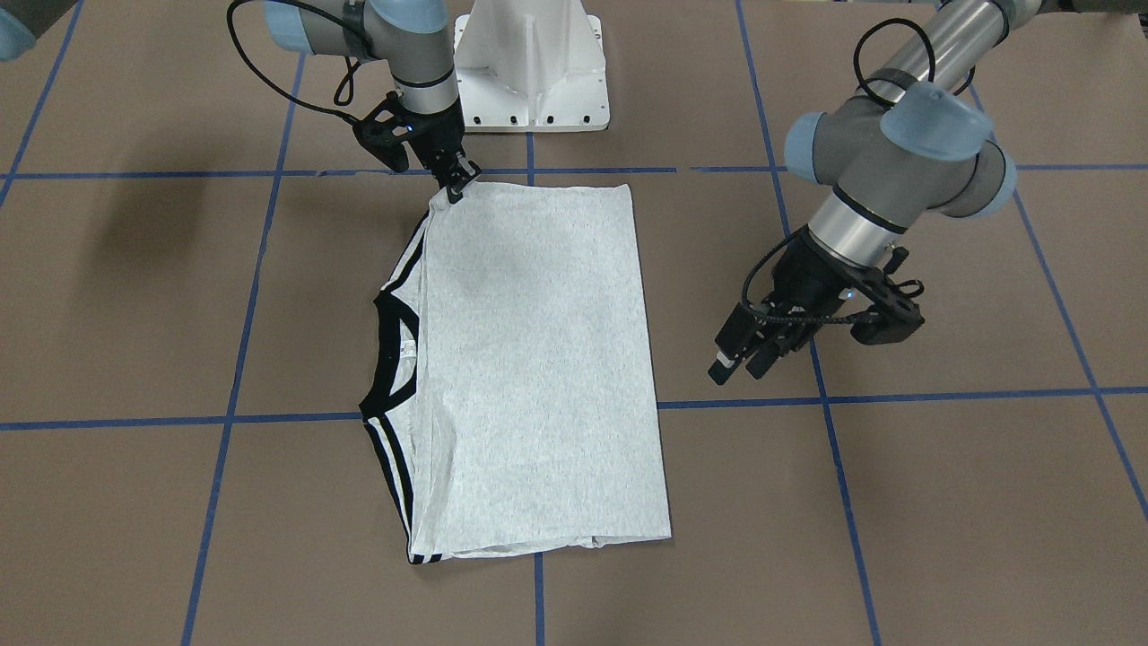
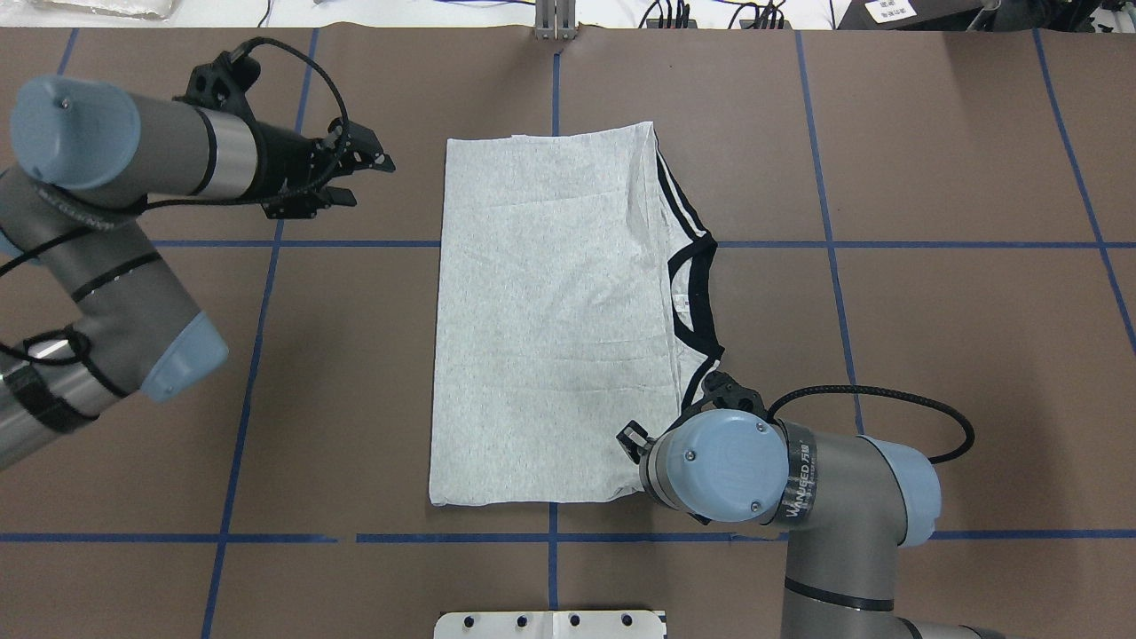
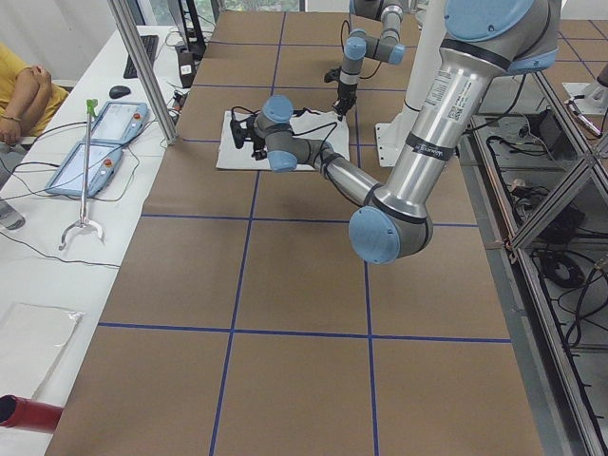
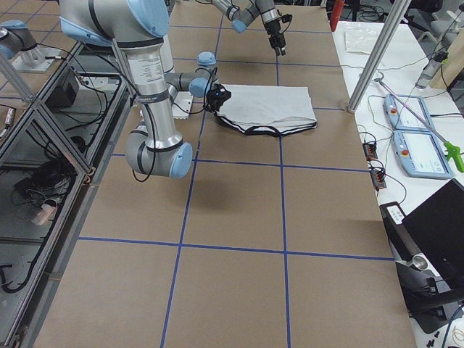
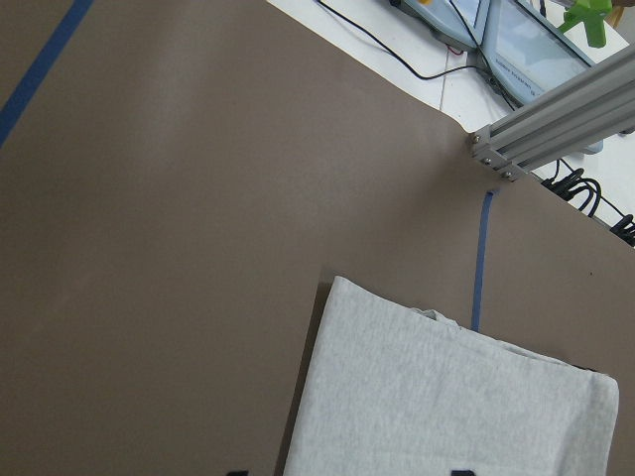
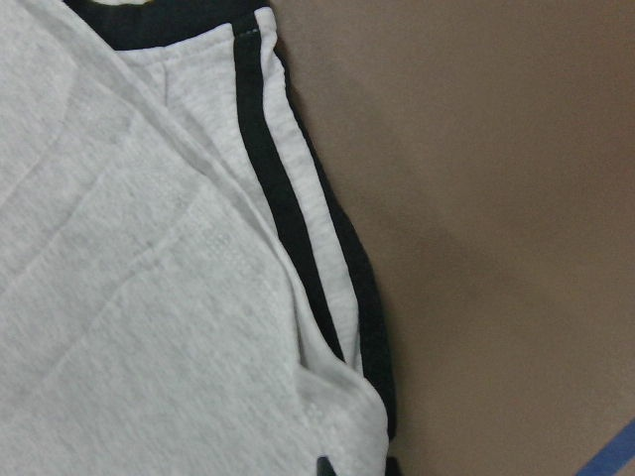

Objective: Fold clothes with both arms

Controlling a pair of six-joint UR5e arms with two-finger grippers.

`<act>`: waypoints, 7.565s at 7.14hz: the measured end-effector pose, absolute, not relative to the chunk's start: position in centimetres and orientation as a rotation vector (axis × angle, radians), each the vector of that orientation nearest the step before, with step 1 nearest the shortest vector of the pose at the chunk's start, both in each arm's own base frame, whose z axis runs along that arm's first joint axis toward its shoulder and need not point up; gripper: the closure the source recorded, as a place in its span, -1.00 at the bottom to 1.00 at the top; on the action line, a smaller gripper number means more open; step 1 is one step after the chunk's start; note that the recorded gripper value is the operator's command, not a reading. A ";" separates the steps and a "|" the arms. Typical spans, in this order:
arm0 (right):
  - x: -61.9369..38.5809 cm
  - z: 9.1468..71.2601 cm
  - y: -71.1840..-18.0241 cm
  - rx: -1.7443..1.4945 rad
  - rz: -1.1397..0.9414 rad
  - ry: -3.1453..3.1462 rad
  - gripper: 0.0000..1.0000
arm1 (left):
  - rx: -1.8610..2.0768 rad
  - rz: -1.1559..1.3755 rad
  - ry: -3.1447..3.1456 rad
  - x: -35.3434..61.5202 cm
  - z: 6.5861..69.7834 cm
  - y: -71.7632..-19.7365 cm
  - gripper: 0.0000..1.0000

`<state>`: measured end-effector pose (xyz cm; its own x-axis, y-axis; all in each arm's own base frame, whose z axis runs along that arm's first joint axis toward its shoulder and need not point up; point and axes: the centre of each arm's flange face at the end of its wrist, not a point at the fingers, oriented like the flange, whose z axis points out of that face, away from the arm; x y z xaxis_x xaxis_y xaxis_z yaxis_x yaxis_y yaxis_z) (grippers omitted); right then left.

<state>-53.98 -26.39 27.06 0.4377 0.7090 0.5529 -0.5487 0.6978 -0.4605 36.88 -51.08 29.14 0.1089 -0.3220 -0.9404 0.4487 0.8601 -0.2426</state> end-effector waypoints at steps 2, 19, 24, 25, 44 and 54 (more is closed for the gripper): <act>-53.6 27.2 -26.3 -0.229 0.789 -0.797 1.00 | -0.027 -0.634 1.403 38.6 28.3 -41.4 -0.47; -53.1 26.7 -25.8 -0.250 0.773 -0.811 1.00 | -0.241 -0.727 1.162 53.5 32.2 -21.8 0.27; -53.0 26.6 -25.8 -0.250 0.773 -0.812 1.00 | -0.239 -0.732 1.149 54.1 32.7 -21.9 1.00; -53.0 26.7 -25.8 -0.250 0.774 -0.812 1.00 | -0.238 -0.735 1.152 53.9 32.6 -22.1 1.00; -47.9 21.2 -46.0 -0.347 1.236 -0.975 1.00 | 0.050 -0.820 1.219 44.3 21.7 -39.0 1.00; -46.4 26.4 -66.3 -0.161 1.050 -0.961 -1.00 | 0.338 -0.773 1.111 45.6 31.0 -60.0 -0.27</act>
<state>-46.38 -66.35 26.36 0.1484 0.7909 0.5937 -0.6612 0.5258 -0.5351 45.56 -59.95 31.02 0.2231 -0.3858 -0.8952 0.7048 0.6983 -0.1253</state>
